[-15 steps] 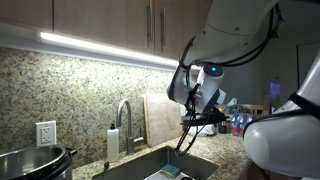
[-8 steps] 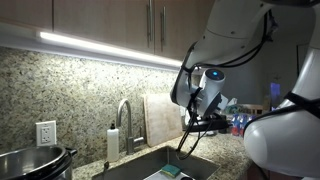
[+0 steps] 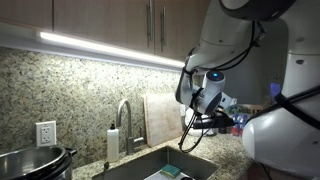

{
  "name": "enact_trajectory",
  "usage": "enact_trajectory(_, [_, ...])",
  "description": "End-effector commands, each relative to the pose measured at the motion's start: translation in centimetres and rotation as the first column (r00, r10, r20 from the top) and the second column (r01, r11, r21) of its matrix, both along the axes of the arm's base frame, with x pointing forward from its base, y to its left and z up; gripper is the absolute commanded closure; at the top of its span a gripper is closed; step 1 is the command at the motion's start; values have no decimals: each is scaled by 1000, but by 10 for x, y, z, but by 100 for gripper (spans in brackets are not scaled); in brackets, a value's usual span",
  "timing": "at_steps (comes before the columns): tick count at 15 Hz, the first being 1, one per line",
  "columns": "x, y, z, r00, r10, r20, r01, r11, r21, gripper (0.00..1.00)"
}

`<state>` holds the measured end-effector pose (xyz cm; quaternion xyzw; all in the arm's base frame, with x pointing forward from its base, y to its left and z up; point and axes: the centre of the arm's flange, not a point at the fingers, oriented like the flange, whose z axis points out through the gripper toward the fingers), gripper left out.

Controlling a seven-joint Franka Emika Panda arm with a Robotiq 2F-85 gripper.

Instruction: Pick up the lid from the cooker and put it on the counter

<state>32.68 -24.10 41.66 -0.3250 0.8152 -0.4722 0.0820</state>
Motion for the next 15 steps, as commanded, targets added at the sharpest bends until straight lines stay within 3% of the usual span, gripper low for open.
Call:
enact_trajectory(1, [23, -19, -11, 996, -71, 53, 75, 994, -80, 92])
enact_trajectory(10, [31, -39, -42, 991, -137, -5, 137, 988, -66, 92])
enact_trajectory(14, [25, -45, -19, 993, -121, -15, 120, 991, -52, 92])
enact_trajectory(15, [16, -37, -22, 993, -110, -29, 110, 994, -7, 93])
